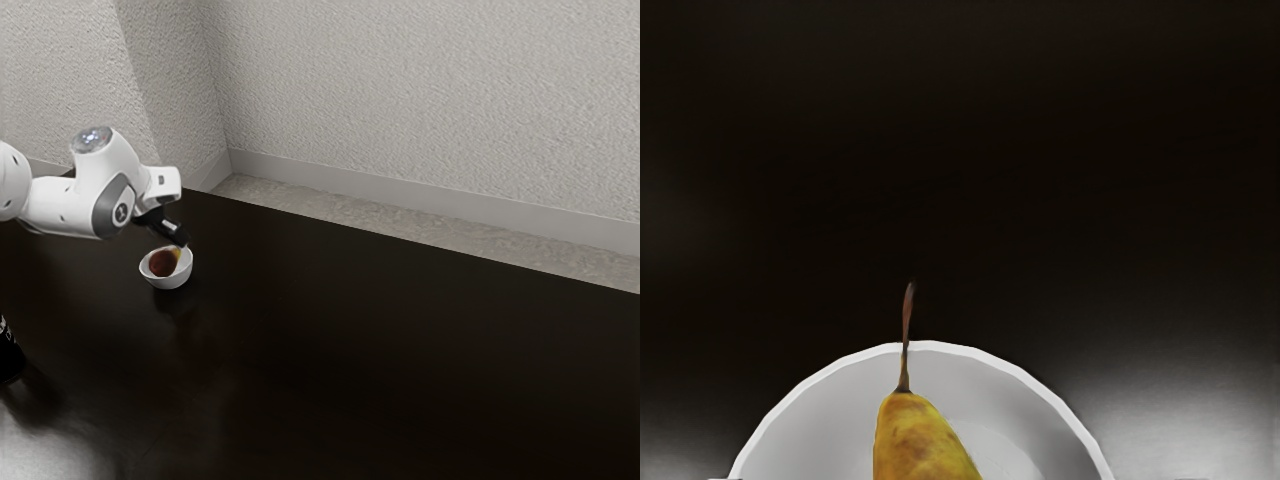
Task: Place the pear in the bowl.
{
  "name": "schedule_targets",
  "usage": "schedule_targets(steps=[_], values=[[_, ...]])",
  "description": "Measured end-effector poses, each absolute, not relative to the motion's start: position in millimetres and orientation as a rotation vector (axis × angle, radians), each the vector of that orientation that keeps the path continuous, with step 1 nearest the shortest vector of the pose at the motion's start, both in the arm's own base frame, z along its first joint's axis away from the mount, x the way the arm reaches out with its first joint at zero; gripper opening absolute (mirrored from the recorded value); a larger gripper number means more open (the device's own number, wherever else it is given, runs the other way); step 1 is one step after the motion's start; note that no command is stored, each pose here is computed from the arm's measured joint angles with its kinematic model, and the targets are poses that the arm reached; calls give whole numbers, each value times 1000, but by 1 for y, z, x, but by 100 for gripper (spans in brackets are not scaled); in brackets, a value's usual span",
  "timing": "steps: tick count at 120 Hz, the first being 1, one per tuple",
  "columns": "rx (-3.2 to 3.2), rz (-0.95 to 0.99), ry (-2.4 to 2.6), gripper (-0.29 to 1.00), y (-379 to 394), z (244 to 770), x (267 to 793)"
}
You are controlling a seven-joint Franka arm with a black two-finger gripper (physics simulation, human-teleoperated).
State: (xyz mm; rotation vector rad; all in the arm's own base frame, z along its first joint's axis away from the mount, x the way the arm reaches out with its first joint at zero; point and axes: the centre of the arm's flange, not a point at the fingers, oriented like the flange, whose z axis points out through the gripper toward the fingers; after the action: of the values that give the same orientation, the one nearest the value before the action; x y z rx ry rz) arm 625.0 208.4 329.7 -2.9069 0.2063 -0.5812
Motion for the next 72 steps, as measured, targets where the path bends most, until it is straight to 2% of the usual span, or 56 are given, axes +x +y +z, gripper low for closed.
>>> schedule_targets(steps=[16,32,59,72], values=[[-2900,-591,235,62,198,342,626],[-2958,-527,235,65,169,389,617],[-3063,-416,275,68,84,556,605],[-3093,-327,349,68,26,606,599]])
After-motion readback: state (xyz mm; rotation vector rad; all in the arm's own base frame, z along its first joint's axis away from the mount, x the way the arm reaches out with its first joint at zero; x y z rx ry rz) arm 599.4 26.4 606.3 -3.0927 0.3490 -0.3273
